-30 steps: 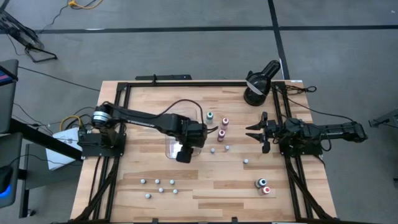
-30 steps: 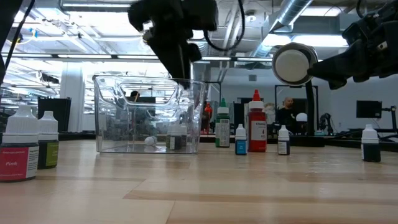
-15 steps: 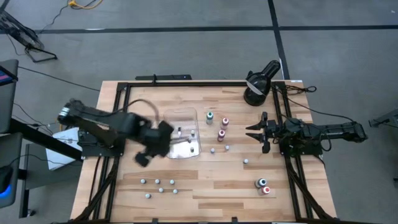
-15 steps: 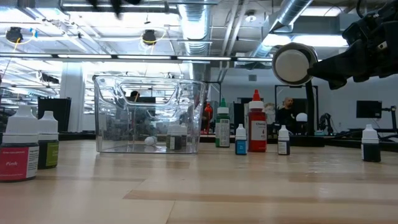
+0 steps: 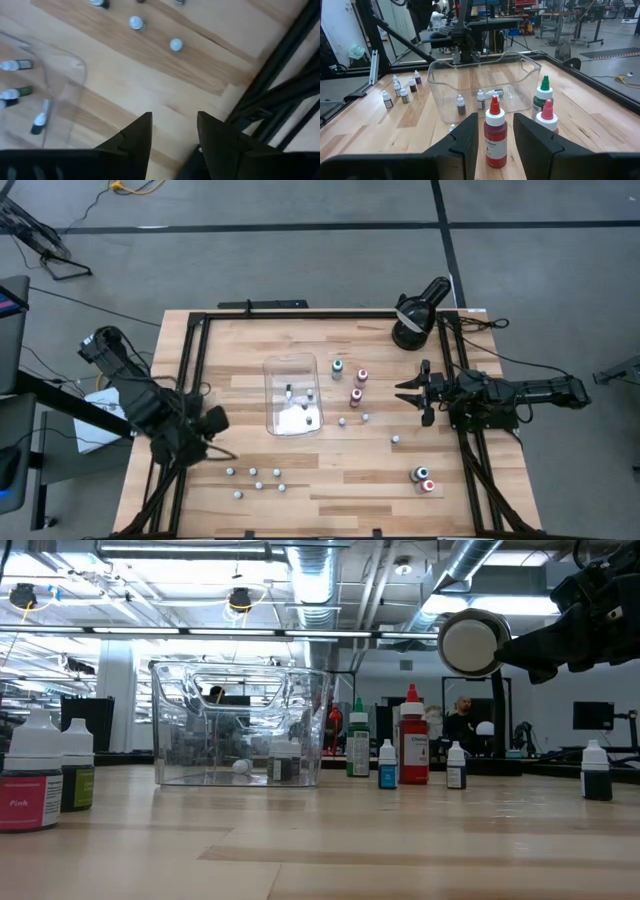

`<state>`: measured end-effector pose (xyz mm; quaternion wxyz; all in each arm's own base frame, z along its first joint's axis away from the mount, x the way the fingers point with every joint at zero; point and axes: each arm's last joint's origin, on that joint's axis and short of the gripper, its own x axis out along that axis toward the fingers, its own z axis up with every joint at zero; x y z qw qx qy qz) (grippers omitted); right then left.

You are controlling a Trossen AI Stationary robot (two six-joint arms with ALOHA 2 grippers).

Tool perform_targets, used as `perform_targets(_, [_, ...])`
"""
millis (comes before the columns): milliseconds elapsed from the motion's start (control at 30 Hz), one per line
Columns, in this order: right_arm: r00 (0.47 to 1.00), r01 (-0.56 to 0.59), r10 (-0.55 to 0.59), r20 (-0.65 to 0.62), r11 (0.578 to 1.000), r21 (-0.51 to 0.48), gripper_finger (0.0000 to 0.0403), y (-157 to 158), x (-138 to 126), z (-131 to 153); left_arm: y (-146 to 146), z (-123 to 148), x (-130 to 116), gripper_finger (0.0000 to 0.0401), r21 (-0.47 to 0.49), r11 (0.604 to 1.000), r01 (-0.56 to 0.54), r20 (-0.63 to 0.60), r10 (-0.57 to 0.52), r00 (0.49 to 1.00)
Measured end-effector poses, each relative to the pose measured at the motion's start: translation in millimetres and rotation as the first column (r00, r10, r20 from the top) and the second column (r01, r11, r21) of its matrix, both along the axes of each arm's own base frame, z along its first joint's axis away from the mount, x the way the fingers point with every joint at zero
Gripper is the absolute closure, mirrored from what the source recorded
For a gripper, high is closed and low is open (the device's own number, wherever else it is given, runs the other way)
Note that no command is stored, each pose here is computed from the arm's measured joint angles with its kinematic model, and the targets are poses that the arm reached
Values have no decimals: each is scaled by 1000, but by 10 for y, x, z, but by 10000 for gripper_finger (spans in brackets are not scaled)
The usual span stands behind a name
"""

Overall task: Pick & Place food coloring
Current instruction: Put the small violet food coloring bottle into the transparent bin

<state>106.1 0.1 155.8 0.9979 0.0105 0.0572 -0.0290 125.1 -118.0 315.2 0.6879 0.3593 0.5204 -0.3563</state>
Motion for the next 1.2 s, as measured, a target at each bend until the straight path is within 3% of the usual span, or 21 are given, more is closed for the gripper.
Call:
perform_targets(167, [1000, 0, 0, 0, 1000, 0, 290, 0, 0, -1, -33, -40, -95, 253, 7, 1000, 4, -22, -3, 1000])
perform_targets(433, [1000, 0, 0, 0, 1000, 0, 290, 0, 0, -1, 3, -147, -126, 252, 28, 996, -83, -49, 85, 995])
perform_targets(633, [1000, 0, 0, 0, 1000, 0, 290, 0, 0, 0, -44, -333, -90, 252, -20, 979, -201, -65, 199, 978])
perform_targets(767, [1000, 0, 0, 0, 1000, 0, 290, 0, 0, -1, -83, -456, -60, 252, -79, 937, -341, -89, 334, 938])
perform_targets(967, [1000, 0, 0, -1, 1000, 0, 290, 0, 0, -1, -118, -639, -63, 252, -115, 836, -536, -154, 518, 841])
perform_targets(1200, [1000, 0, 0, -1, 1000, 0, 290, 0, 0, -1, -200, -832, -99, 252, -165, 756, -634, -179, 609, 773])
